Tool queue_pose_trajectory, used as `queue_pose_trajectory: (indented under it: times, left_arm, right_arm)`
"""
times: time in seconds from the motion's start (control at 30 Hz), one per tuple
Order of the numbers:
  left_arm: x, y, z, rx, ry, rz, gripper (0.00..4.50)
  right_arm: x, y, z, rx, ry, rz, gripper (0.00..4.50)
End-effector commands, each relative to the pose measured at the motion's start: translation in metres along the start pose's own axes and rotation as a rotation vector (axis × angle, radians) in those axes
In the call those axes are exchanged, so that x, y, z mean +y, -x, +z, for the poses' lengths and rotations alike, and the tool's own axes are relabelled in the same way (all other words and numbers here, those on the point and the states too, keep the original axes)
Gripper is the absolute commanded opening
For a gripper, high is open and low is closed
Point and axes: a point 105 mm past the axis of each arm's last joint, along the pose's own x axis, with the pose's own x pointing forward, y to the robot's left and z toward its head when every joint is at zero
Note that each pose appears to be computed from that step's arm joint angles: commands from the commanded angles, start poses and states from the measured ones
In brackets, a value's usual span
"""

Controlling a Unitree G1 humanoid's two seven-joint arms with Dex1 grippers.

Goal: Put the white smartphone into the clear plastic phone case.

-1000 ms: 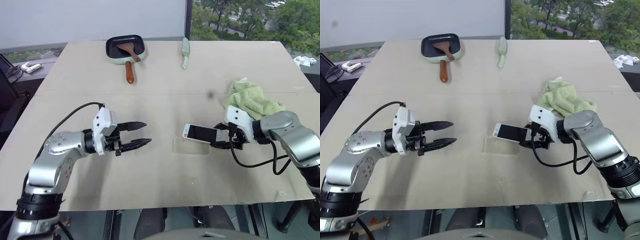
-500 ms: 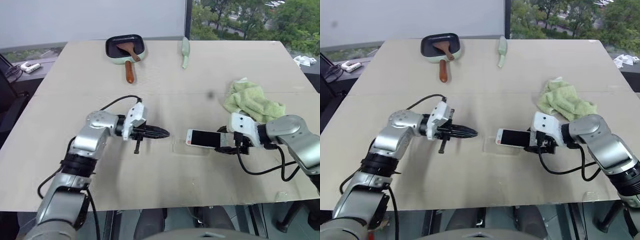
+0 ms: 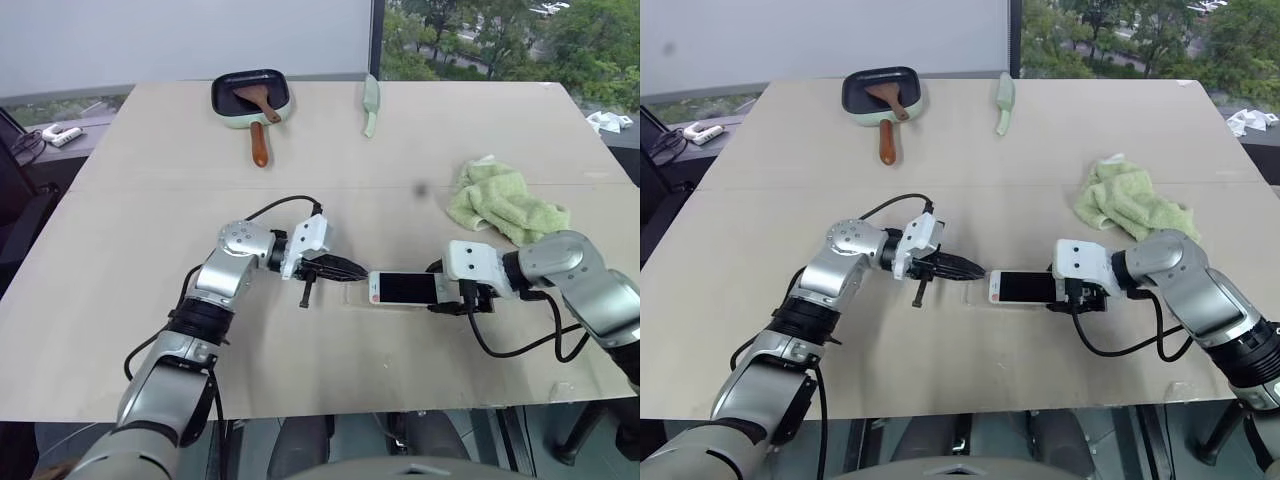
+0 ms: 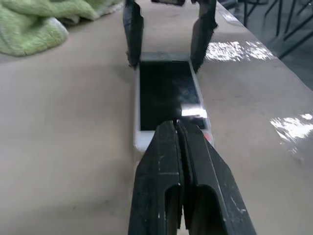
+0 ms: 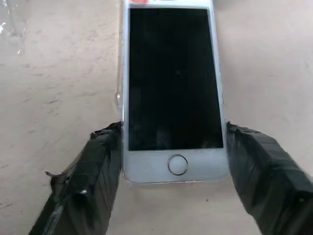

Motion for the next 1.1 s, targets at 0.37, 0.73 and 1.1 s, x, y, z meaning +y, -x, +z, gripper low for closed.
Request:
queue_pose_trajectory:
  times: [0.37, 0.73, 1.1]
  left_arm:
    - [0.005, -0.029, 0.009, -0.013, -0.025, 0.097, 0.06]
    - [-0.001, -0.033, 0.004, 0.005, -0.011, 0.087, 0.00]
    - [0.001, -0.032, 0.002, 0.010, -0.011, 0.101, 0.00]
  right_arm:
    - [-0.006, 0.006, 0.015, -0.015, 0.043, -0.014, 2.93]
    - [-0.044, 0.020, 0.006, -0.047, -0.151, -0.129, 4.44]
    - [-0.038, -0.007, -0.016, -0.017, -0.329, 0.047, 4.44]
